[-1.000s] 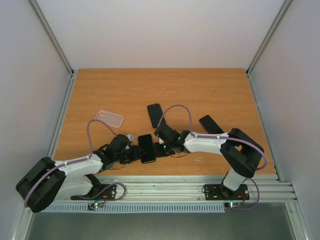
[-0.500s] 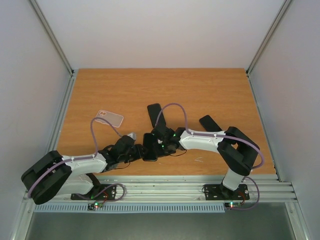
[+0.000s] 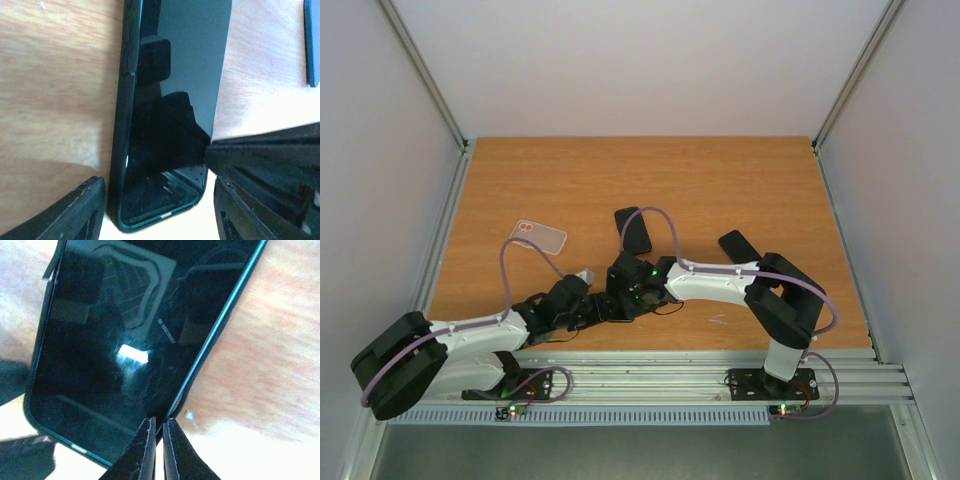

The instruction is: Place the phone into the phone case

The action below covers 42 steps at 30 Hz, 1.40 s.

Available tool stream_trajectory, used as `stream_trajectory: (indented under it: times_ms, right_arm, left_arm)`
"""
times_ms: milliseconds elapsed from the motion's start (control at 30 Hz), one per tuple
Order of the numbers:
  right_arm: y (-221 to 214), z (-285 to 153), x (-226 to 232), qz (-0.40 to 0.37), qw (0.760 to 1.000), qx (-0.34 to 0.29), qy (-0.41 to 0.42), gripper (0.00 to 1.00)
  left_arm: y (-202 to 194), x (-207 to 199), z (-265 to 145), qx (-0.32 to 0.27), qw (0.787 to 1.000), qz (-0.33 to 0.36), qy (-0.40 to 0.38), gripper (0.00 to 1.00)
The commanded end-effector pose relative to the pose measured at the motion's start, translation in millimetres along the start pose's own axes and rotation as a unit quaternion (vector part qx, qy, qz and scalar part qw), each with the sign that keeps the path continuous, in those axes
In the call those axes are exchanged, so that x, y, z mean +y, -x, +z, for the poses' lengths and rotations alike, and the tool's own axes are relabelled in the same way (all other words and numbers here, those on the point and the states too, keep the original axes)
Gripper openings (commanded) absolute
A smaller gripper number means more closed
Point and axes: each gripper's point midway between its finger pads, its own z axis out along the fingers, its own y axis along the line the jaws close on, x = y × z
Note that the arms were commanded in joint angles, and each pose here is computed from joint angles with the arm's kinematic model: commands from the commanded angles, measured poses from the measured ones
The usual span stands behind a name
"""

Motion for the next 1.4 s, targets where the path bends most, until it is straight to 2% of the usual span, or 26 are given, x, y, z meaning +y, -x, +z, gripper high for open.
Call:
stream_trajectory:
  times_ms: [0, 167, 367, 633, 967, 1367]
  right_arm:
    - [-30, 22, -82, -0.025, 0.981, 0.04, -0.188, 0.07]
    - [-24, 14, -78, -0.043, 0.981, 0.034, -0.185, 0.08]
    - [9, -23, -43, -0.046, 0.996, -0.026, -0.076, 0.16]
    - [60, -57, -23, -0.023, 0.994, -0.072, 0.084, 0.25]
    - [97, -43, -23, 0.012, 0.985, -0.056, 0.164, 0.27]
    - [102, 2, -38, 0.032, 0.988, -0.012, 0.152, 0.2]
  left_arm:
    - [-2, 1, -11, 0.006, 1.0, 0.01, 0.008, 0.62]
    - [7, 14, -20, -0.005, 1.0, -0.001, 0.022, 0.65]
    - [26, 6, -28, -0.011, 1.0, 0.011, 0.022, 0.68]
    - [54, -10, -19, 0.005, 0.998, 0.047, 0.031, 0.69]
    - [71, -6, 17, 0.06, 0.996, 0.038, 0.045, 0.67]
    - [67, 15, 35, 0.097, 0.99, 0.043, 0.098, 0.58]
